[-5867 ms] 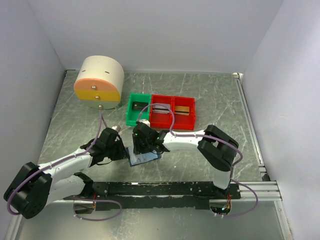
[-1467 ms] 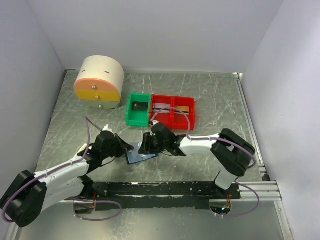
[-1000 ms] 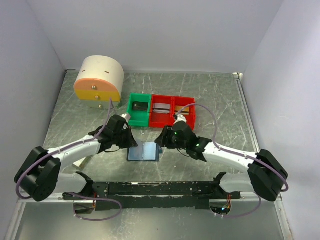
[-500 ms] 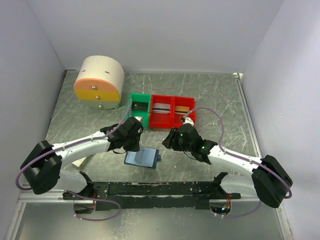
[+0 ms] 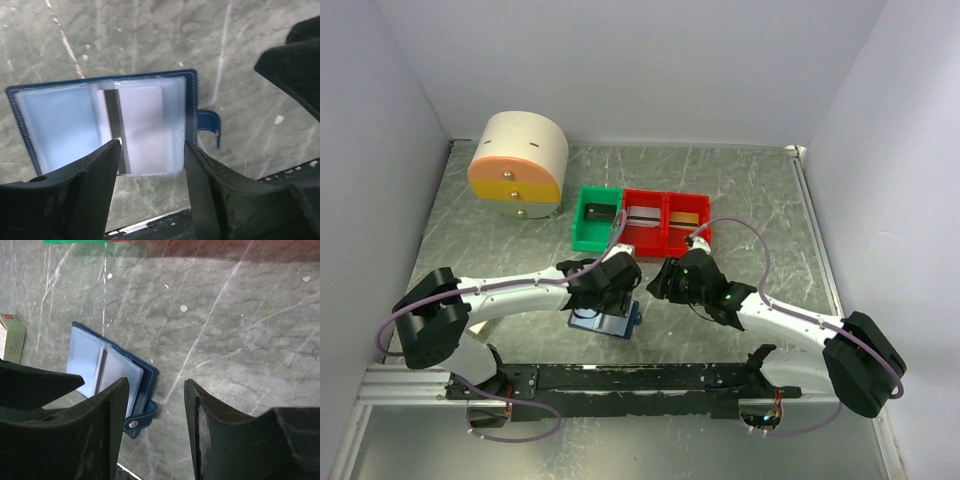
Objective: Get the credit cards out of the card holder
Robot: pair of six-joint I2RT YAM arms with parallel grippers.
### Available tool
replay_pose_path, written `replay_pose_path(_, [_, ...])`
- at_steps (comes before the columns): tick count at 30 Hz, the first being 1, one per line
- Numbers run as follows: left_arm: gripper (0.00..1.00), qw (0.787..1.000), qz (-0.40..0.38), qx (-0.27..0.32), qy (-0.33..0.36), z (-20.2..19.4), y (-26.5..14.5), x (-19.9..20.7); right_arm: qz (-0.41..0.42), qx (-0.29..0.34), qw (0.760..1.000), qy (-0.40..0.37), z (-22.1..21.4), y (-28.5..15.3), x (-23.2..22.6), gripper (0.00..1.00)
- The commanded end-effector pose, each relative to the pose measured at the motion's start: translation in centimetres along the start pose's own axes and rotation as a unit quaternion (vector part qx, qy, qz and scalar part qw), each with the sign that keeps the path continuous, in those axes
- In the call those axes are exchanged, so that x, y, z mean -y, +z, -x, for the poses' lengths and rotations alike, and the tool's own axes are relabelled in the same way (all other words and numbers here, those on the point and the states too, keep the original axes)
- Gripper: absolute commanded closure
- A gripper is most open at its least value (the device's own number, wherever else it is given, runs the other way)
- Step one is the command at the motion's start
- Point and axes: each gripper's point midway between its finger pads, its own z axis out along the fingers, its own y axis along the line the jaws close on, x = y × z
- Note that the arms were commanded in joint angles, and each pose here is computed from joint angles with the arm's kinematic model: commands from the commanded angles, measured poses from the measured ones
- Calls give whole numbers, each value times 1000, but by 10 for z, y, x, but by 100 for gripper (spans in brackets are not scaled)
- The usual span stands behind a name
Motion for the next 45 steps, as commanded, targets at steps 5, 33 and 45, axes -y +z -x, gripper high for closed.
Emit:
replay_pose_path(5, [25, 996, -51, 69, -20, 31, -38, 17, 66, 12, 998, -6, 8, -10, -23, 51])
replay_pose_path(33, [29, 990, -61, 39, -118, 7, -4, -77, 66, -158, 975, -143, -77, 52, -73, 67])
replay_pose_path(45, [55, 988, -107, -15, -113, -20, 15, -63, -2, -193, 969, -151, -87, 57, -21, 68])
